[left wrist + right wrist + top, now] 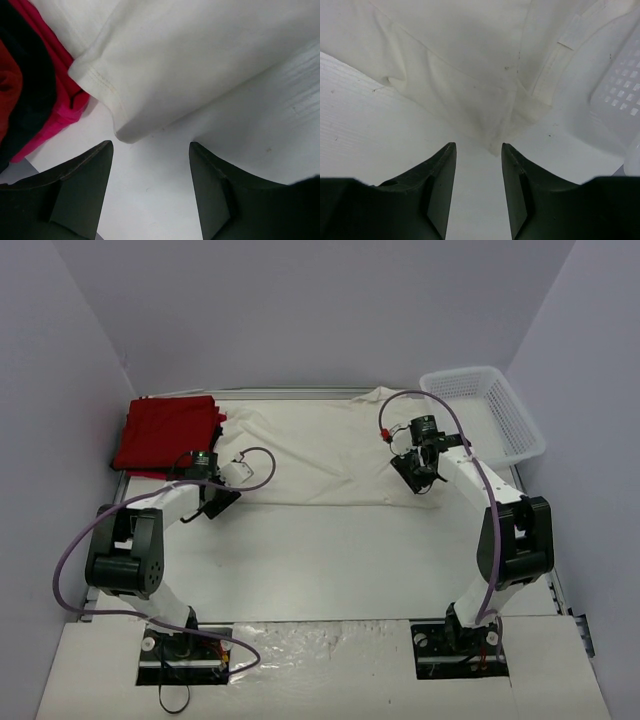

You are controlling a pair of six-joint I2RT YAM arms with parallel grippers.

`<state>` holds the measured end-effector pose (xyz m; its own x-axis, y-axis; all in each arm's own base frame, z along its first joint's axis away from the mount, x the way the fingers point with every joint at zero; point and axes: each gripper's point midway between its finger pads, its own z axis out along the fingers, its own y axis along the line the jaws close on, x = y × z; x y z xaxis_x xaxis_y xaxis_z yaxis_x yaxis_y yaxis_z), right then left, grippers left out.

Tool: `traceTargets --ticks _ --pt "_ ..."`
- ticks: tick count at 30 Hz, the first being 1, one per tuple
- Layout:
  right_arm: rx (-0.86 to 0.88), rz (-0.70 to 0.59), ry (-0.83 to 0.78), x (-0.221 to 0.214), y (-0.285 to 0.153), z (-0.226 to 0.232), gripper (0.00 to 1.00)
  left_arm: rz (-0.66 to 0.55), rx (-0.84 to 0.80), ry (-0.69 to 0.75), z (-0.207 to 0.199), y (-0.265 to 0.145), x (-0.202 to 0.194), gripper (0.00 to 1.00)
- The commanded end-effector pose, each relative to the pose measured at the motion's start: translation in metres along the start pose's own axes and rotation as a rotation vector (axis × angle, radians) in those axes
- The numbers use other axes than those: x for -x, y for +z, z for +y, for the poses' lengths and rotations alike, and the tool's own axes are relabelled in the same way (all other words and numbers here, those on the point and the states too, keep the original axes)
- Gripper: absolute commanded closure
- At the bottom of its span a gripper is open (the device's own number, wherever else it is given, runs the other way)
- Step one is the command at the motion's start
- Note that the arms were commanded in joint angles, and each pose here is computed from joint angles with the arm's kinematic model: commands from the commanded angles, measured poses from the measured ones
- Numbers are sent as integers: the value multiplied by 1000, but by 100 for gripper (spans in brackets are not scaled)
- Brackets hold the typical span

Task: Fold and stack the t-shirts
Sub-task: Fold the flattened tshirt in 1/3 of the way

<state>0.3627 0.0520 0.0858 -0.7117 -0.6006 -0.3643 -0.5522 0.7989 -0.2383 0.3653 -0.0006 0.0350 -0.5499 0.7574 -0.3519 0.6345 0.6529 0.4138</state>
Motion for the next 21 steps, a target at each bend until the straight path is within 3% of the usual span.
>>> traceTargets --ticks 1,3,7,14,21 --pt "25 -6 39 -2 -5 -1 63 -18 29 35 8 5 7 39" --pt "26 0 43 -2 -2 -2 64 -10 22 37 8 10 7 40" --pt "42 34 42 -9 8 0 65 3 10 42 6 17 5 55" --pt "54 45 49 -15 10 2 64 36 -36 61 -2 23 -1 97" --pt "44 49 44 -23 0 3 59 32 -57 53 -6 17 0 98"
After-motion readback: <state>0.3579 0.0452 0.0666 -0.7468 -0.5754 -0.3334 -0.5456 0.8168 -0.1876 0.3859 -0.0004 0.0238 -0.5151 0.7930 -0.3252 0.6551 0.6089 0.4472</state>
